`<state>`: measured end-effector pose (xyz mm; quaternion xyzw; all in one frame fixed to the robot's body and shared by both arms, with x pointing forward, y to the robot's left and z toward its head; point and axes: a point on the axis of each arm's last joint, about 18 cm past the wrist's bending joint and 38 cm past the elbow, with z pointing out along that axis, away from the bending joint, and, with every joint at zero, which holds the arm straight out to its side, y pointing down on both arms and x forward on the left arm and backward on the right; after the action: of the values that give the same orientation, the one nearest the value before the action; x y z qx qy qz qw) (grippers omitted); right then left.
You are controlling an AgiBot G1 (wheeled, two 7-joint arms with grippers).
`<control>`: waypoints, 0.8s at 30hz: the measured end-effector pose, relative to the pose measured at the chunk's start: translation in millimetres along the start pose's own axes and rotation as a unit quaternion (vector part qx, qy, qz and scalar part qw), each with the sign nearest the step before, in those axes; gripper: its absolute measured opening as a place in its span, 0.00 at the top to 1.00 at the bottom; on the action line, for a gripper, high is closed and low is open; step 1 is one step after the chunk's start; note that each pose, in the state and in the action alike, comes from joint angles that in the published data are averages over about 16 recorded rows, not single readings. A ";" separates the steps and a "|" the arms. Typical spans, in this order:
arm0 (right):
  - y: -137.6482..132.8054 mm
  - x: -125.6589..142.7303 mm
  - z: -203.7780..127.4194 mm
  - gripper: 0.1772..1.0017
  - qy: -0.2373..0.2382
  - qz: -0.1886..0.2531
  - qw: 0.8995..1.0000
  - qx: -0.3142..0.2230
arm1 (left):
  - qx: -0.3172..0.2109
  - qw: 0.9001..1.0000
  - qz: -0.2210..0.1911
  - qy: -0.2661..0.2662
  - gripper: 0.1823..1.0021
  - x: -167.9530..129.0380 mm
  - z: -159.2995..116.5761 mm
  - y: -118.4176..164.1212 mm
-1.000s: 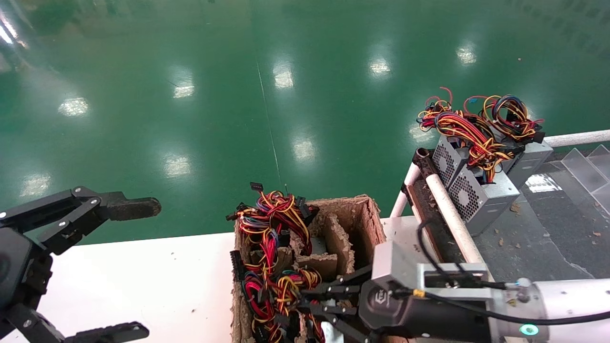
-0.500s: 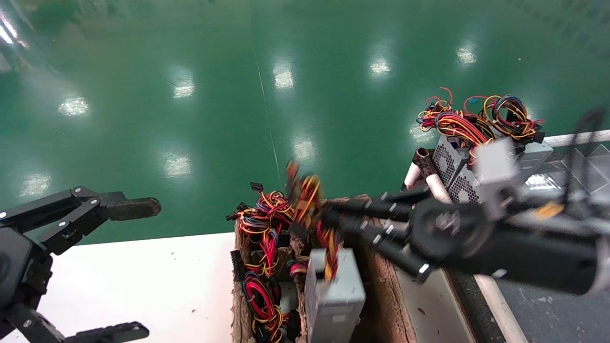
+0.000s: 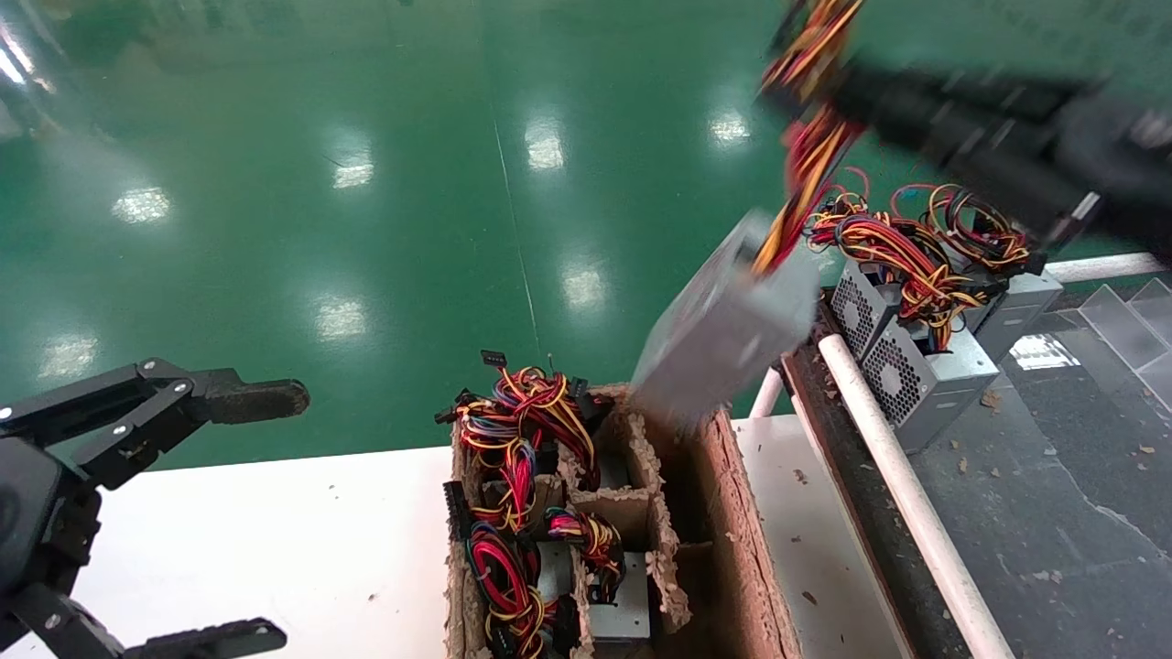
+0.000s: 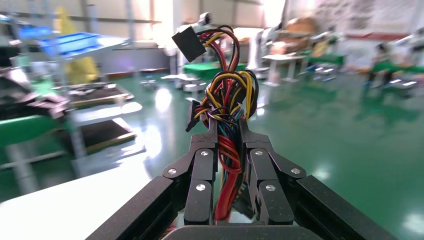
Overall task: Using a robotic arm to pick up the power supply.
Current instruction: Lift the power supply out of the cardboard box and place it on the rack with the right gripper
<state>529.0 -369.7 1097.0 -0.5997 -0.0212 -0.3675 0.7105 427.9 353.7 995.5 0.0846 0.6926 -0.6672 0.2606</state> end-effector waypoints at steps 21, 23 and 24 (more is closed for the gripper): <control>-71.7 78.8 -111.7 0.89 0.189 -0.023 0.981 0.025 | 0.000 1.000 0.000 0.000 0.00 0.0 0.0 0.0; -72.6 78.6 -122.6 0.89 0.198 -0.021 0.980 0.023 | 0.000 1.000 0.000 0.000 0.00 0.0 0.0 0.0; -72.8 78.2 -128.1 0.89 0.203 -0.020 0.979 0.021 | 0.000 1.000 0.000 0.000 0.00 0.0 0.0 0.0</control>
<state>493.6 -520.5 1158.9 -0.4976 0.1034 -0.4952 0.7046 427.9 353.7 995.5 0.0846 0.6926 -0.6672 0.2606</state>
